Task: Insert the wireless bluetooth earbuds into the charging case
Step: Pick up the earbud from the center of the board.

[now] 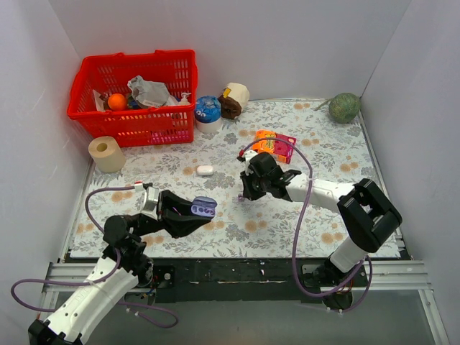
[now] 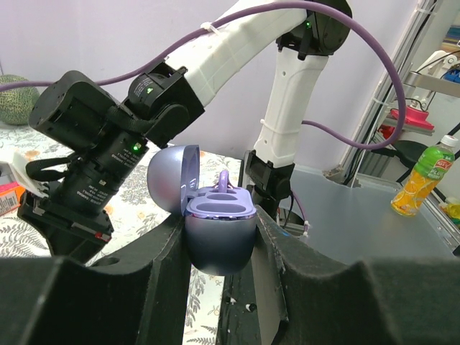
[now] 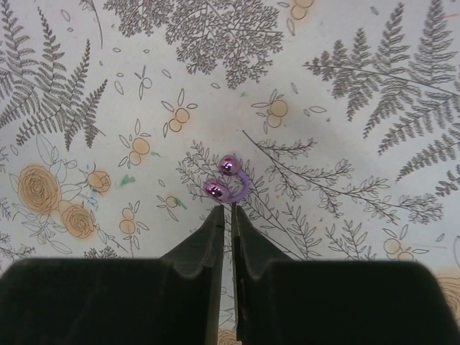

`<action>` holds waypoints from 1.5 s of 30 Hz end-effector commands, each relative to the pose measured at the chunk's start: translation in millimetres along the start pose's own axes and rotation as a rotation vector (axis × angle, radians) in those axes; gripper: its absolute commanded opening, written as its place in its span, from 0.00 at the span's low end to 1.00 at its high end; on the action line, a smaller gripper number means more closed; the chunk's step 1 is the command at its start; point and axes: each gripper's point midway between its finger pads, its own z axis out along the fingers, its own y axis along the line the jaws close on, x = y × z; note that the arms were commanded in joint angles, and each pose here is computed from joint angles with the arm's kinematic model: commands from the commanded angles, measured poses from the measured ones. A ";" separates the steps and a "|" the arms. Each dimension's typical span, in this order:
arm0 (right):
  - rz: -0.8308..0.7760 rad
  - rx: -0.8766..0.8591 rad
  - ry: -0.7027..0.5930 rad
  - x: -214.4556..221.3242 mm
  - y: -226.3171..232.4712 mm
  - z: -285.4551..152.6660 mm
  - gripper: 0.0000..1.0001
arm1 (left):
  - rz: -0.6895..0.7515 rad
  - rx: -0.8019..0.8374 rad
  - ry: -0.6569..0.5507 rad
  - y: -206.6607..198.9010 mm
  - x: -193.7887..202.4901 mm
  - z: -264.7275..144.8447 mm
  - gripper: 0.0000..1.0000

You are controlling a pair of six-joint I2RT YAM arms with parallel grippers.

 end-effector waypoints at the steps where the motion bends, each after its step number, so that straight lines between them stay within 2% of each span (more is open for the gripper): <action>1: 0.041 0.067 -0.077 -21.2 -14.4 -5.6 0.13 | 0.012 -0.007 -0.020 -1.3 -4.3 -0.9 0.00; 5: 0.036 0.078 -0.043 -19.8 -19.3 5.1 0.01 | 0.013 -0.008 -0.022 -1.9 -4.7 -1.5 0.00; 14: 0.030 0.059 -0.019 -30.9 -15.9 24.0 0.01 | 0.023 -0.010 -0.021 -4.2 -7.2 -2.6 0.00; 25: 0.085 0.004 0.060 11.0 -4.4 20.9 0.01 | 0.025 -0.007 -0.020 -5.7 -7.7 -3.3 0.00; 31: 0.091 -0.032 0.054 21.5 13.8 13.1 0.01 | 0.024 -0.008 -0.018 -5.0 -8.0 -2.6 0.00; 37: 0.102 0.040 0.040 26.9 5.3 7.2 0.01 | 0.015 -0.004 -0.018 -5.4 -8.4 -1.8 0.00; 38: 0.103 0.049 0.026 23.7 4.2 5.1 0.11 | 0.017 -0.003 -0.021 -6.0 -9.1 -1.8 0.00; 41: 0.120 0.096 -0.034 9.2 -1.3 -5.3 0.28 | 0.017 -0.004 -0.022 -6.1 -9.6 -1.9 0.00; 45: 0.154 0.139 -0.126 -17.3 -5.8 -25.7 0.36 | 0.021 -0.007 -0.026 -6.1 -10.3 -2.3 0.00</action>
